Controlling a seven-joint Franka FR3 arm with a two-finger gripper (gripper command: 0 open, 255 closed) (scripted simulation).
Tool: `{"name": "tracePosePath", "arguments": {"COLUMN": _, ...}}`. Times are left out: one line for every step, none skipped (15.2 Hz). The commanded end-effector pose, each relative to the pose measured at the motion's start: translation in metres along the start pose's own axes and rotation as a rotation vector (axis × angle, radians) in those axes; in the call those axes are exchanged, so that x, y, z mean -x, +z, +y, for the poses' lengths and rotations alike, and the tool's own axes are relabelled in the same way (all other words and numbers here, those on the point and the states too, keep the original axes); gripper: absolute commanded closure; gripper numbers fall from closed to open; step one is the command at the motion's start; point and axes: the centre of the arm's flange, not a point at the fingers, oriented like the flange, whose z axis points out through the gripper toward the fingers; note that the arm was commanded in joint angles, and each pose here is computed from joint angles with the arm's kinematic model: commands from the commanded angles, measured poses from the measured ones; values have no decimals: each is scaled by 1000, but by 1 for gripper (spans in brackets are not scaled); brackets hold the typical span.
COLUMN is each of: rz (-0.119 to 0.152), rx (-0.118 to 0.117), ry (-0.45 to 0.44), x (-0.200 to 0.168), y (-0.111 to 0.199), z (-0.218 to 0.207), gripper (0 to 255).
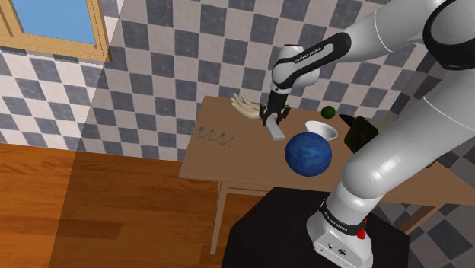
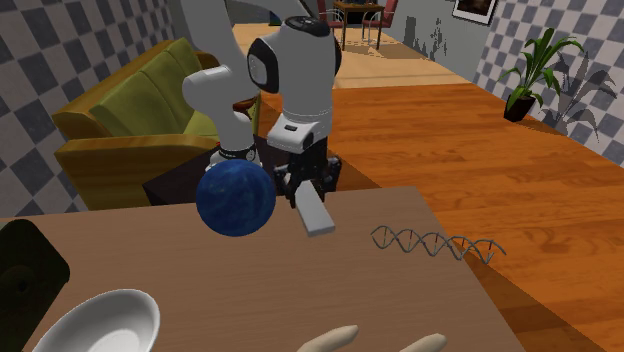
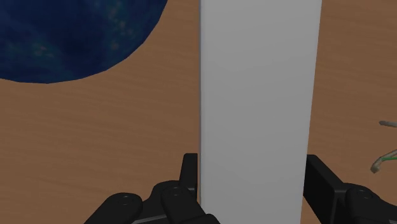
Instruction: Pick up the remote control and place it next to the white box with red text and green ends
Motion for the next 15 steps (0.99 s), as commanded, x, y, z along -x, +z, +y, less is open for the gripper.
{"name": "tracePosePath", "arguments": {"rz": 0, "rx": 0, "ry": 0, "x": 1, "y": -11, "z": 1, "gripper": 255}}
{"name": "tracePosePath", "arguments": {"rz": 0, "rx": 0, "ry": 0, "x": 1, "y": -16, "z": 1, "gripper": 255}}
{"name": "tracePosePath", "arguments": {"rz": 0, "rx": 0, "ry": 0, "x": 1, "y": -21, "z": 1, "gripper": 255}}
{"name": "tracePosePath", "arguments": {"rz": 0, "rx": 0, "ry": 0, "x": 0, "y": -27, "z": 1, "gripper": 255}}
{"name": "tracePosePath", "arguments": {"rz": 0, "rx": 0, "ry": 0, "x": 0, "y": -32, "z": 1, "gripper": 255}}
{"name": "tracePosePath", "arguments": {"rz": 0, "rx": 0, "ry": 0, "x": 0, "y": -37, "z": 1, "gripper": 255}}
{"name": "tracePosePath", "arguments": {"rz": 0, "rx": 0, "ry": 0, "x": 0, "y": -43, "z": 1, "gripper": 255}}
{"name": "tracePosePath", "arguments": {"rz": 0, "rx": 0, "ry": 0, "x": 0, "y": -48, "z": 1, "gripper": 255}}
{"name": "tracePosePath", "arguments": {"rz": 0, "rx": 0, "ry": 0, "x": 0, "y": -53, "z": 1, "gripper": 255}}
{"name": "tracePosePath", "arguments": {"rz": 0, "rx": 0, "ry": 0, "x": 0, "y": -58, "z": 2, "gripper": 255}}
{"name": "tracePosePath", "arguments": {"rz": 0, "rx": 0, "ry": 0, "x": 0, "y": -64, "z": 2, "gripper": 255}}
{"name": "tracePosePath", "arguments": {"rz": 0, "rx": 0, "ry": 0, "x": 0, "y": -69, "z": 2, "gripper": 255}}
{"name": "tracePosePath", "arguments": {"rz": 0, "rx": 0, "ry": 0, "x": 0, "y": -74, "z": 2, "gripper": 255}}
{"name": "tracePosePath", "arguments": {"rz": 0, "rx": 0, "ry": 0, "x": 0, "y": -80, "z": 2, "gripper": 255}}
{"name": "tracePosePath", "arguments": {"rz": 0, "rx": 0, "ry": 0, "x": 0, "y": -85, "z": 2, "gripper": 255}}
